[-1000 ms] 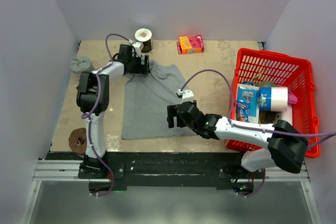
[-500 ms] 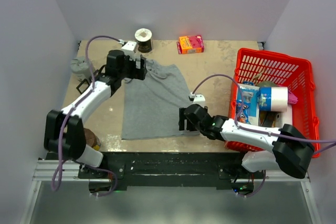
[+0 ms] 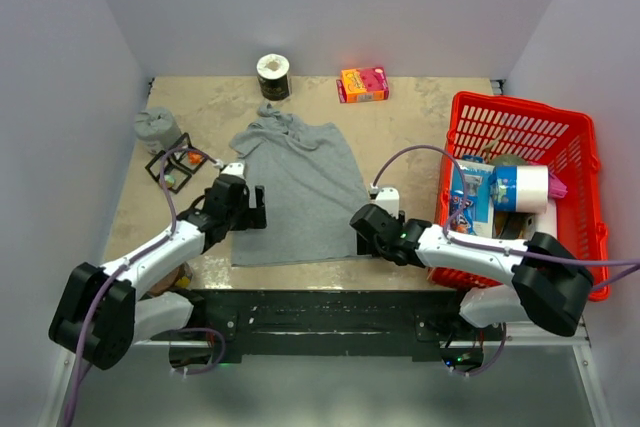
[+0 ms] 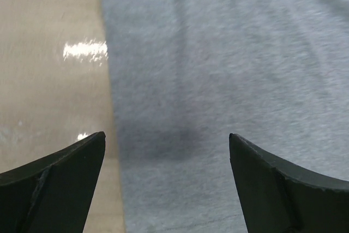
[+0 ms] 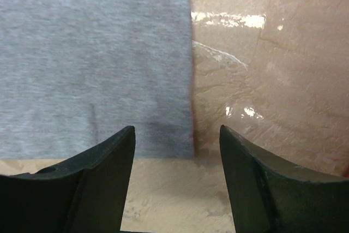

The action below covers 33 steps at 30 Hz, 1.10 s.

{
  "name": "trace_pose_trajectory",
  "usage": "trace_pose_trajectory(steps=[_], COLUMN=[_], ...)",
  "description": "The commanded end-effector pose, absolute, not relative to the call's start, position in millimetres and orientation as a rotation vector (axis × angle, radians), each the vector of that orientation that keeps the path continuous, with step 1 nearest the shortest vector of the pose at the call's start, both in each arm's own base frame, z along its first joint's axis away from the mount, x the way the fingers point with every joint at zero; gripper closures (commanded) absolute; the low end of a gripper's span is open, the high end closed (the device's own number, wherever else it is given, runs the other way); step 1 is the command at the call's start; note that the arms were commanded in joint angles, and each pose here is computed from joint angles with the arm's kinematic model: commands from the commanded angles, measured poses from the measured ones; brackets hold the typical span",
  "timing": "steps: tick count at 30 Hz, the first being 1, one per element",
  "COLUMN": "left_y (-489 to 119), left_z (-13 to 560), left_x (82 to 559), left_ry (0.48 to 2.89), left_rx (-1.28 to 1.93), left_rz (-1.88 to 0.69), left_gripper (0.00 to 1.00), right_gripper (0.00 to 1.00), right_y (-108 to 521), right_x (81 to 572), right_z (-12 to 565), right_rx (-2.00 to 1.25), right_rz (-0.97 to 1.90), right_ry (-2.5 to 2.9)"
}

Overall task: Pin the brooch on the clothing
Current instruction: Pick up the crumped clothing from the center of the board.

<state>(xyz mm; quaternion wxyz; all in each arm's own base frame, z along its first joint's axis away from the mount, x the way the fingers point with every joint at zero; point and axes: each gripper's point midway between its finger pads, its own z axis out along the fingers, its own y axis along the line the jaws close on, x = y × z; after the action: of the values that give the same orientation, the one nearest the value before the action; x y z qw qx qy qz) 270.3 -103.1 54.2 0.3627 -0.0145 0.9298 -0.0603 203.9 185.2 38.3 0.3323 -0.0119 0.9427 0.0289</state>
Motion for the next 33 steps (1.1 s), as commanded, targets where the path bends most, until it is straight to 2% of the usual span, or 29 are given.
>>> trace_pose_trajectory(steps=[1,3,9,18,21,22,25,33], left_y=[-81,-78,-74,-84,-85,-86,-87,-77], left_z=[49,46,47,27,25,25,22,17], left_x=[252,244,229,198,192,191,185,171], left_ry=[2.362,2.364,2.337,2.497,2.507,2.51,2.52,2.531], left_rx=[-0.278,-0.321,-0.407,-0.429,-0.435,-0.442,-0.451,-0.471], left_rz=[-0.078,-0.086,-0.111,-0.076,-0.051,-0.054,-0.041,0.101], left_gripper=[0.01,0.01,0.04,0.08,0.08,0.08,0.09,0.25], right_gripper=[0.36,0.38,0.44,0.57,0.65,0.74,0.85,0.88], right_y=[187,195,188,181,181,181,179,175], right_x=[209,207,204,202,201,200,202,201], right_z=[42,42,27,15,11,11,11,16], right_rx=[0.049,0.062,0.097,0.117,0.121,0.121,0.127,0.15], right_rz=[0.098,0.168,0.139,0.118,0.135,0.139,0.128,0.134], right_ry=[2.431,2.436,2.447,2.44,2.438,2.437,2.427,2.412])
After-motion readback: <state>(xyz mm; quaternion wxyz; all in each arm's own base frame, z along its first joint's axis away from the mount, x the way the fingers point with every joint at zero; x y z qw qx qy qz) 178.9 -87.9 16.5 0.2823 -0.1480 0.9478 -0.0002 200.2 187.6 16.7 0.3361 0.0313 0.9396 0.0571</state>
